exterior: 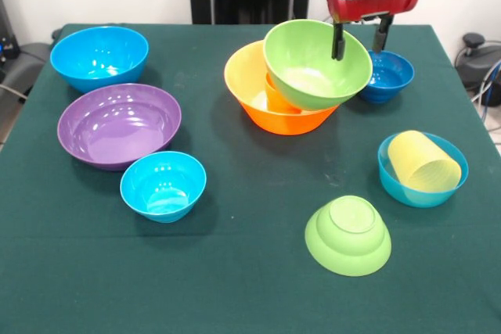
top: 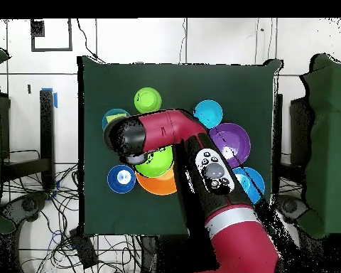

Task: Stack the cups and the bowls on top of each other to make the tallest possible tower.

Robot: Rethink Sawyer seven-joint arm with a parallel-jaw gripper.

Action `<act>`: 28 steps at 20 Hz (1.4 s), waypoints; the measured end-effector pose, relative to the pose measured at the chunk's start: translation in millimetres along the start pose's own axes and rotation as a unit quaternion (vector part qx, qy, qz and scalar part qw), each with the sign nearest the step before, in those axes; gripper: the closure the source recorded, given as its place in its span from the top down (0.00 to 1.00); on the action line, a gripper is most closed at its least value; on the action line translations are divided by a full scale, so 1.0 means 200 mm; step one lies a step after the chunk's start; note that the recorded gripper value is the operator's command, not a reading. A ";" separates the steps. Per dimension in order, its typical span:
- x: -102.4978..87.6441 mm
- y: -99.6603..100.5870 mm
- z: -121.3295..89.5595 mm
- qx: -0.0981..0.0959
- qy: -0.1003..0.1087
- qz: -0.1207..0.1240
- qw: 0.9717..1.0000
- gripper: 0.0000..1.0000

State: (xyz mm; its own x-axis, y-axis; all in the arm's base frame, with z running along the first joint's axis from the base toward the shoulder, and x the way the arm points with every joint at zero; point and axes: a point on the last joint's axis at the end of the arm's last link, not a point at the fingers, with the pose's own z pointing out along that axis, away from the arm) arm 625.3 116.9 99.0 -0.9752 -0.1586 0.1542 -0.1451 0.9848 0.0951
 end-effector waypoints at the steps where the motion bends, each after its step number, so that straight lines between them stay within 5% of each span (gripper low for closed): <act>1: 0.00 0.00 0.00 0.000 0.000 0.000 1.000 1.00; 8: -0.01 0.00 0.00 0.000 -0.001 0.000 1.000 1.00; 9: -0.01 0.00 0.00 0.000 -0.001 0.000 1.000 0.00; 28: -0.02 0.01 0.02 -0.002 -0.001 0.000 1.000 0.00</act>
State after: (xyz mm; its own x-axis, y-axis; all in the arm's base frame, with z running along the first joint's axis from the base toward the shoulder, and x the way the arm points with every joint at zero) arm 629.4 119.7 94.9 -0.9755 -0.1589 0.1521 -0.1450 0.9845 0.0989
